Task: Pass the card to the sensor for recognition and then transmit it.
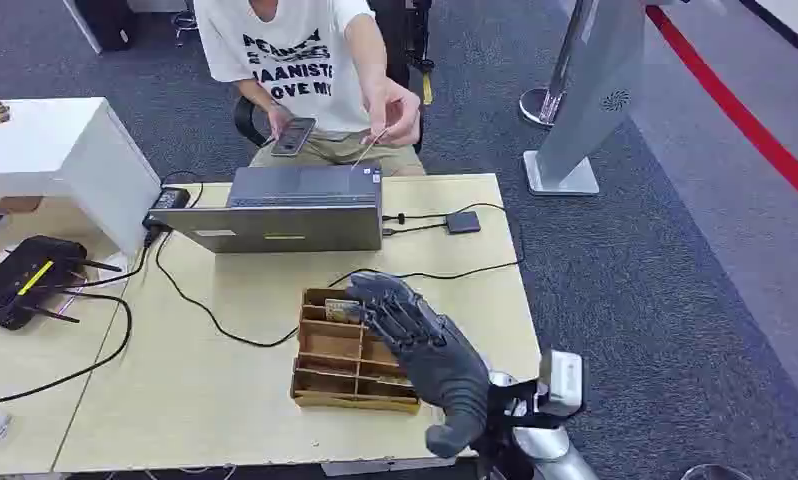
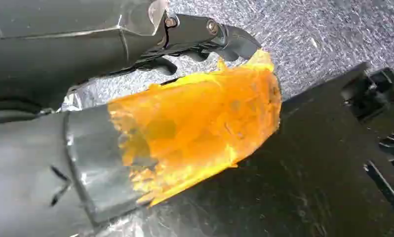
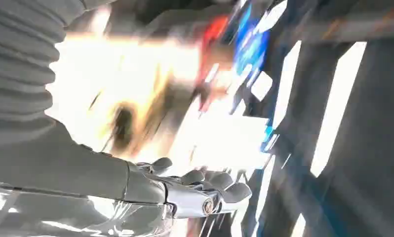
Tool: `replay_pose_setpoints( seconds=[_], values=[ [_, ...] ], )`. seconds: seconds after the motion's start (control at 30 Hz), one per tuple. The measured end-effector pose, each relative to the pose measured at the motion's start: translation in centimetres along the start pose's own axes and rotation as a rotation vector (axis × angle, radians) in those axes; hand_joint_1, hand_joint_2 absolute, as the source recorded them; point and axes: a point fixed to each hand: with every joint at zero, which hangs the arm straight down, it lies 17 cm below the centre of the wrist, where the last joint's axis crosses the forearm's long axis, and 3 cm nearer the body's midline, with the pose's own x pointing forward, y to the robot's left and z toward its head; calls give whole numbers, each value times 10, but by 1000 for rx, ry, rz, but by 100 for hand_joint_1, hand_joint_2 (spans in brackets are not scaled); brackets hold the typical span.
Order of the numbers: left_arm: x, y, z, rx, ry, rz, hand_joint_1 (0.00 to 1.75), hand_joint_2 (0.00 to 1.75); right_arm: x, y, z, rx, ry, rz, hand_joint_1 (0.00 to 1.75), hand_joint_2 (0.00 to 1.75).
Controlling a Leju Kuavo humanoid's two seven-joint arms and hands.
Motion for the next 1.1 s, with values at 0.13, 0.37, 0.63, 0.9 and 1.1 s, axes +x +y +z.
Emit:
replay_pose_setpoints(
  seconds=[0.13, 0.37, 0.63, 0.9, 1.1],
  values=[
    [-8, -4, 0, 0, 13, 21, 0, 0, -11, -35, -7, -142, 61, 313, 0, 175],
    [-11, -7, 1, -8, 20, 35, 0, 0, 12, -81, -21, -324, 61, 929, 0, 175],
    [-9, -13, 2, -35, 10, -2, 0, 0, 38, -101, -51, -345, 19, 1445, 0, 175],
    [-7, -15, 2, -55, 11, -45, 0, 0, 17, -124, -76, -220, 87, 1769, 0, 175],
    [-2, -14, 3, -63, 2, -66, 0, 0, -2, -146, -86, -139, 147, 1892, 0, 175]
  ],
)
